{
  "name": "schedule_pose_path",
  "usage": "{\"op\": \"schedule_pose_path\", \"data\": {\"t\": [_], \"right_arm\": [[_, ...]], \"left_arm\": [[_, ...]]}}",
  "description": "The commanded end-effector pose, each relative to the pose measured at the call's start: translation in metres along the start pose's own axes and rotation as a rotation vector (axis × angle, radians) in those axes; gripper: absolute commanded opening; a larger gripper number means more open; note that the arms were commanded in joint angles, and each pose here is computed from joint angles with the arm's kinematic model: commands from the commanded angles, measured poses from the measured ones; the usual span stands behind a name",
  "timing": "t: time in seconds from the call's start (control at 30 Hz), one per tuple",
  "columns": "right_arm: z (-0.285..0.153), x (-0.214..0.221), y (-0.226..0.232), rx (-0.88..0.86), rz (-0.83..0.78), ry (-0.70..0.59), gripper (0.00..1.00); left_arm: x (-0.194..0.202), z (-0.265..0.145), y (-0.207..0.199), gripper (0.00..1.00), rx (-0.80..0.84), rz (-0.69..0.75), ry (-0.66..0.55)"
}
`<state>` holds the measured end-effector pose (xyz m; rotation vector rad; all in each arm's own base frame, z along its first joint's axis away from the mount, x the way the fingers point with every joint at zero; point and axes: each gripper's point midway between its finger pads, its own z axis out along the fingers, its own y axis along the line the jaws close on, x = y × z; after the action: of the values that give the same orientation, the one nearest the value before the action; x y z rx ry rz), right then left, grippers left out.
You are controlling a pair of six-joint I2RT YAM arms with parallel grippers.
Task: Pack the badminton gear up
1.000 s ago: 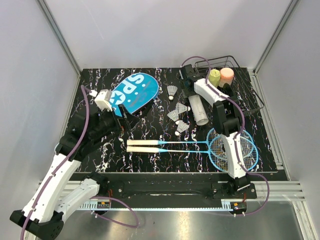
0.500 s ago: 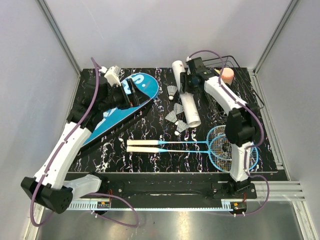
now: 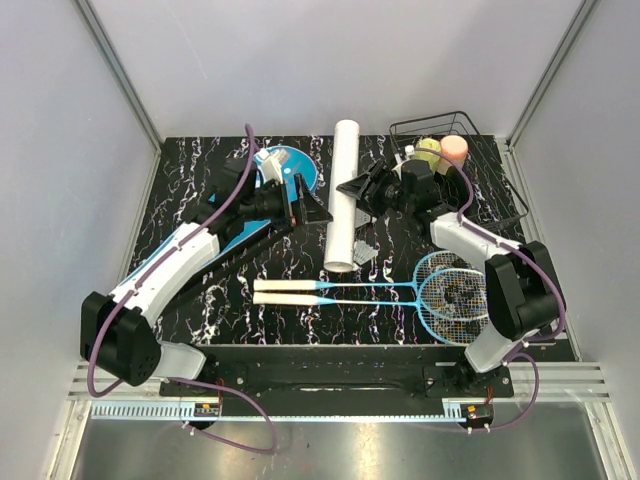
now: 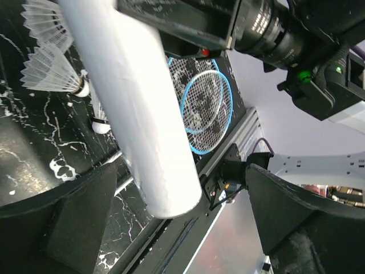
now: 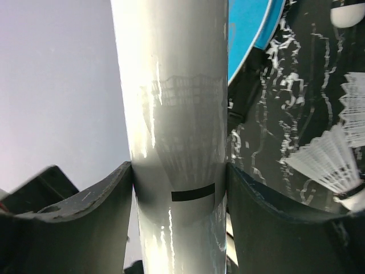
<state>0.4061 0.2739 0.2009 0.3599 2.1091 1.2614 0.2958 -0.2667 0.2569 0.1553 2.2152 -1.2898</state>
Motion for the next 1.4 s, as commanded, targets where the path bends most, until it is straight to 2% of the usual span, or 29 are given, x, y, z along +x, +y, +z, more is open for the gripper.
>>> {"op": "schedule_pose_path", "data": {"t": [0.0, 0.23, 0.33, 0.57, 0.6, 0.7, 0.73, 0.8, 0.93, 1.2, 1.37], "right_arm": [[-0.036, -0.029, 0.116, -0.400, 0.072, -0.129, 0.43], [-0.050, -0.010, 0.137, -0.436, 0.078, -0.164, 0.43], [-0.055, -0.002, 0.142, -0.449, 0.081, -0.172, 0.43], [-0.060, 0.006, 0.139, -0.441, 0.053, -0.173, 0.44], [-0.062, 0.009, 0.141, -0.452, 0.029, -0.166, 0.46], [-0.066, 0.013, 0.145, -0.468, -0.056, -0.150, 0.61], [-0.065, 0.014, 0.139, -0.434, -0.075, -0.142, 0.72], [-0.066, 0.007, 0.145, -0.409, -0.151, -0.135, 0.79], [-0.063, -0.005, 0.133, -0.367, -0.173, -0.074, 0.83], [-0.051, -0.019, 0.126, -0.333, -0.274, -0.054, 0.86], [-0.041, -0.026, 0.122, -0.307, -0.278, -0.064, 0.88]], "left_arm": [[0.007, 0.002, -0.018, 0.99, 0.086, 0.115, 0.003], [0.017, 0.010, -0.005, 0.97, 0.037, 0.106, 0.047], [0.023, 0.014, -0.006, 0.92, 0.038, 0.108, 0.066], [0.028, 0.015, -0.009, 0.70, 0.034, 0.140, 0.082], [0.029, 0.015, -0.008, 0.60, 0.034, 0.147, 0.083], [0.027, 0.014, -0.007, 0.50, 0.021, 0.171, 0.077], [0.028, 0.013, -0.008, 0.49, 0.016, 0.179, 0.078], [0.028, 0.012, -0.010, 0.48, 0.011, 0.208, 0.071], [0.029, 0.010, -0.015, 0.47, 0.020, 0.233, 0.068], [0.036, 0.013, -0.020, 0.47, 0.036, 0.256, 0.086], [0.038, 0.015, -0.019, 0.49, 0.029, 0.258, 0.088]]}}
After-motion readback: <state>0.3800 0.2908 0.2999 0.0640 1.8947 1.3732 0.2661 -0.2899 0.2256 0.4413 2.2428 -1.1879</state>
